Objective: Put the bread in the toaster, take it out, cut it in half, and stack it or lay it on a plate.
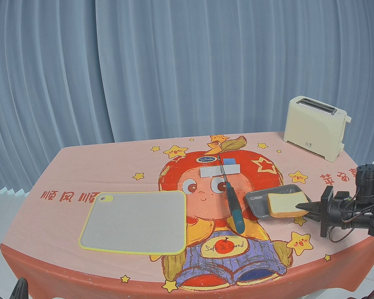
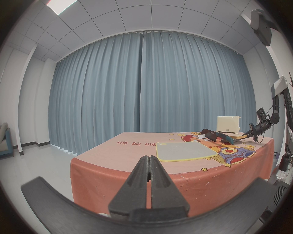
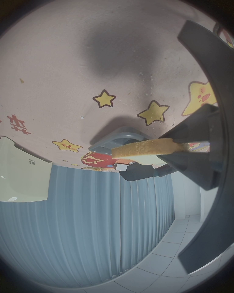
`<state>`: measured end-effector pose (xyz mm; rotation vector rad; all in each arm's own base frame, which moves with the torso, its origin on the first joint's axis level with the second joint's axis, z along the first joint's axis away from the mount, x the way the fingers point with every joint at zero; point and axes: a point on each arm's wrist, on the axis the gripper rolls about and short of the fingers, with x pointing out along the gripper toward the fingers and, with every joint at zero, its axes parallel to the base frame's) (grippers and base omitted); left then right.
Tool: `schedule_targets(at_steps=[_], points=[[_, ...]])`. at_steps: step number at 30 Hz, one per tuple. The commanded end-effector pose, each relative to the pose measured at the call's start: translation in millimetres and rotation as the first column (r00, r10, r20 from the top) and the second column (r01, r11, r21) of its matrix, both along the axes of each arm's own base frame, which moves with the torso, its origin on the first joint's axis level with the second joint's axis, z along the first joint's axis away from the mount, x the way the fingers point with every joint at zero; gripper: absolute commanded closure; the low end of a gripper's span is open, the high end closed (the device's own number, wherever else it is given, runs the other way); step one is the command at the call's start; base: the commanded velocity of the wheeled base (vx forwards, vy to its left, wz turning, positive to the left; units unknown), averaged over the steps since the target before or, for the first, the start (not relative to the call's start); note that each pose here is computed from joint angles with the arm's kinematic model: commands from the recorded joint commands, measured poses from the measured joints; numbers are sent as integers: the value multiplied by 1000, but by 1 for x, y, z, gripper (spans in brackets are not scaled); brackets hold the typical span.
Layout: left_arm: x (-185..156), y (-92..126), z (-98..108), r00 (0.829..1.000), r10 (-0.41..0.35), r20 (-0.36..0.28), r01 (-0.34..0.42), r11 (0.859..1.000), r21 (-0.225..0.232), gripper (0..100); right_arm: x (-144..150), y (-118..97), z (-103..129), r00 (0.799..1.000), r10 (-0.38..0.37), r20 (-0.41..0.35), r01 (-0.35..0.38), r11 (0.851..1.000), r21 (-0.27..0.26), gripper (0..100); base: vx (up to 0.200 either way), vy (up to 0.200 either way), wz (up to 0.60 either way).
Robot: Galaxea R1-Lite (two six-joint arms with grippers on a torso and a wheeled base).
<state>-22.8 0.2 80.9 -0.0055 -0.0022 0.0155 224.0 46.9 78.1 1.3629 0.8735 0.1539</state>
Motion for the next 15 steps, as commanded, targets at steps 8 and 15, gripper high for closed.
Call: schedule_targets(at_steps=[8, 15], points=[[1, 0, -5, 1000, 0, -19, 0, 1000, -1, 100, 2, -1, -4, 1000, -1, -14, 1, 1000, 0, 100, 0, 0, 0], [1, 0, -5, 1000, 1, -19, -1, 1000, -1, 100, 2, 0, -3, 1000, 1, -10, -1, 1000, 1, 0, 0, 0, 0]])
